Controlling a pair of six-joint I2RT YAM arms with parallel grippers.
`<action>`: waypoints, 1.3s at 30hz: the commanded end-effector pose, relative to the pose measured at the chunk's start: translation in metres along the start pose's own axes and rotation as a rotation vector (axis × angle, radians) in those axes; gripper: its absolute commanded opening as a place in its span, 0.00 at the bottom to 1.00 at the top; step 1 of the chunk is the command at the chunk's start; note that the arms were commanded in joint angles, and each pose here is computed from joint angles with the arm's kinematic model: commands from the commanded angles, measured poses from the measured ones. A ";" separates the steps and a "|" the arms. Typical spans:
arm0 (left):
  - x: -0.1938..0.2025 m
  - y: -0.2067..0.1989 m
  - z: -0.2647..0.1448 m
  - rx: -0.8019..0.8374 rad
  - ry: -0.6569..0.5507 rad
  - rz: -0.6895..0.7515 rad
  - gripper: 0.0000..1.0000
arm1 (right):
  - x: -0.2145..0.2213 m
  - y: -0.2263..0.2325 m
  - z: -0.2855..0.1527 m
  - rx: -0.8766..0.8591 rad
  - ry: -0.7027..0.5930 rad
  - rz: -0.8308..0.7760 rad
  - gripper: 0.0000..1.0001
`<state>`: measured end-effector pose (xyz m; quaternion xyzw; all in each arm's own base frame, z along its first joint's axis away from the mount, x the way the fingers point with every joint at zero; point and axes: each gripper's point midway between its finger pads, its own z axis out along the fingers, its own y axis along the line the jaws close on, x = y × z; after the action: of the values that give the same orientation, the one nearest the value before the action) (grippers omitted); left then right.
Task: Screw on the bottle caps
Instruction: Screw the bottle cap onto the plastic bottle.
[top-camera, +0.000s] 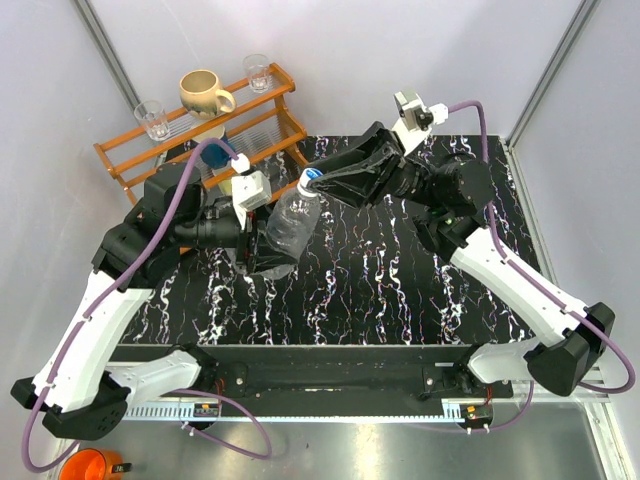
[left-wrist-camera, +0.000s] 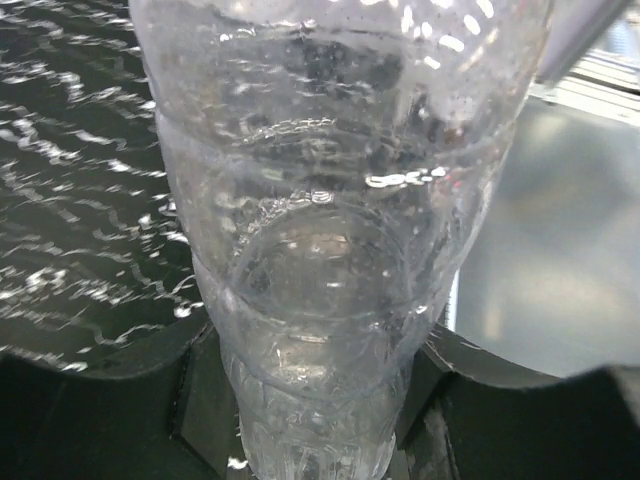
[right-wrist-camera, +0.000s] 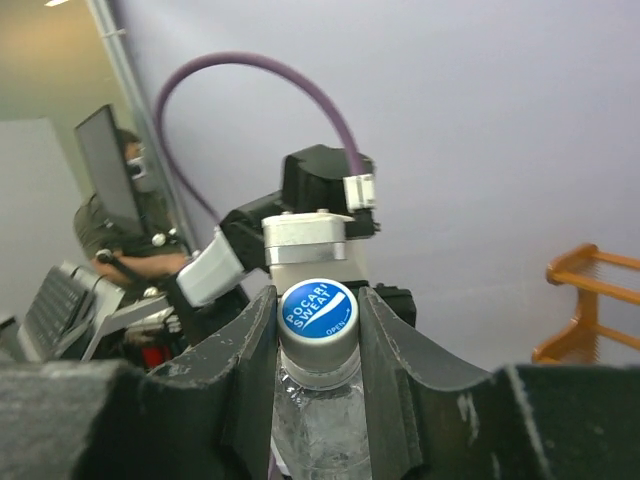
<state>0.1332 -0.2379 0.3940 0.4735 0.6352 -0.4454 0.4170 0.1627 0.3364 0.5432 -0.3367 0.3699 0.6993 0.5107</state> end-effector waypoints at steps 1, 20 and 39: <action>-0.042 0.058 -0.013 -0.324 -0.099 0.147 0.00 | 0.055 -0.034 -0.009 0.167 0.125 0.180 0.09; 0.017 0.136 -0.046 -0.766 0.082 0.170 0.00 | 0.099 -0.091 -0.007 0.709 0.204 0.263 0.36; 0.009 0.060 -0.002 -0.272 -0.025 0.042 0.00 | 0.005 0.000 -0.035 0.510 0.237 -0.213 1.00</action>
<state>0.2154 -0.1979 0.3396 0.3885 0.7363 -0.2519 0.4935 0.1938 0.3273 0.5065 -0.2312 0.6123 0.4973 0.5695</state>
